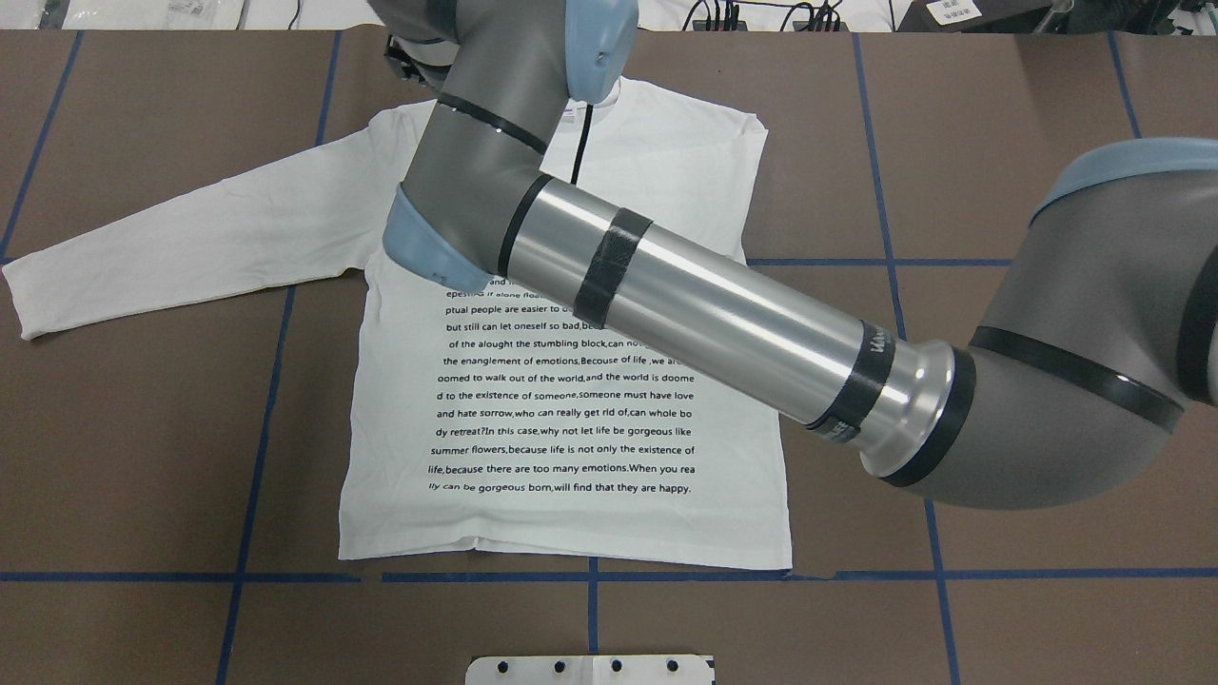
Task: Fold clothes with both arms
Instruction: 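Lift the sleeve with the right gripper and fold it across the chest, then withdraw the right arm while the left gripper moves to the other cuff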
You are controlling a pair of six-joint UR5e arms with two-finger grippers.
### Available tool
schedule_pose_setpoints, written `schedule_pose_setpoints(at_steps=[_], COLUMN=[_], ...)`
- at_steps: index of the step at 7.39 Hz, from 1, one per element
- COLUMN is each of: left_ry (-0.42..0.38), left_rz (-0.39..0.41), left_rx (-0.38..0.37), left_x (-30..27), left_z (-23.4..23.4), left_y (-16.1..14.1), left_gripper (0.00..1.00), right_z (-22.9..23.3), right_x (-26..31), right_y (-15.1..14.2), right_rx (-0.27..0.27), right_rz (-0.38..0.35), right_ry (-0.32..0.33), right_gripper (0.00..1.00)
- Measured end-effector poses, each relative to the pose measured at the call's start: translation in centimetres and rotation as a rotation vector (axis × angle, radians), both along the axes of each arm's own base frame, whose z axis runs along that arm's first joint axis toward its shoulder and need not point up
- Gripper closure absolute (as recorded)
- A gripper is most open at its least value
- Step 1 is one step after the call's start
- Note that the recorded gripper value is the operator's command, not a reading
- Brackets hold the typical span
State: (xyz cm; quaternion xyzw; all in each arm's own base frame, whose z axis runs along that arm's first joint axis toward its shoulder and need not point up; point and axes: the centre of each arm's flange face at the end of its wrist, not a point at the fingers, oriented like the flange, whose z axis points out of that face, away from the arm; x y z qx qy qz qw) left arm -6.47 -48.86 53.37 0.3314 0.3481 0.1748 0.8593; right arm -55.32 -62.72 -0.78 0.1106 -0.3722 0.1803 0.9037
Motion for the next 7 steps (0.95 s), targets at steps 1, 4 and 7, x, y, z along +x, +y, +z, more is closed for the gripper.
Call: schedule_pose_setpoints(at_steps=[1,4,7], left_ry=[0.0,0.003,-0.045], left_rz=[0.024,0.138,0.125], left_rx=[0.053,0.077,0.048], left_x=[1.2,7.5,13.0], left_z=[1.9,7.4,11.0], left_y=[-0.4,-0.2,2.0], left_gripper=[0.0,0.0,0.0], right_z=[3.5,18.0,32.7], right_x=[5.7,24.5,37.1], right_y=[-1.1,0.1,5.6], right_rx=[-0.007,0.076,0.19], right_rz=[-0.035,-0.194,-0.343], right_ry=[0.013,0.054,0.065], right_gripper=[0.0,0.0,0.0])
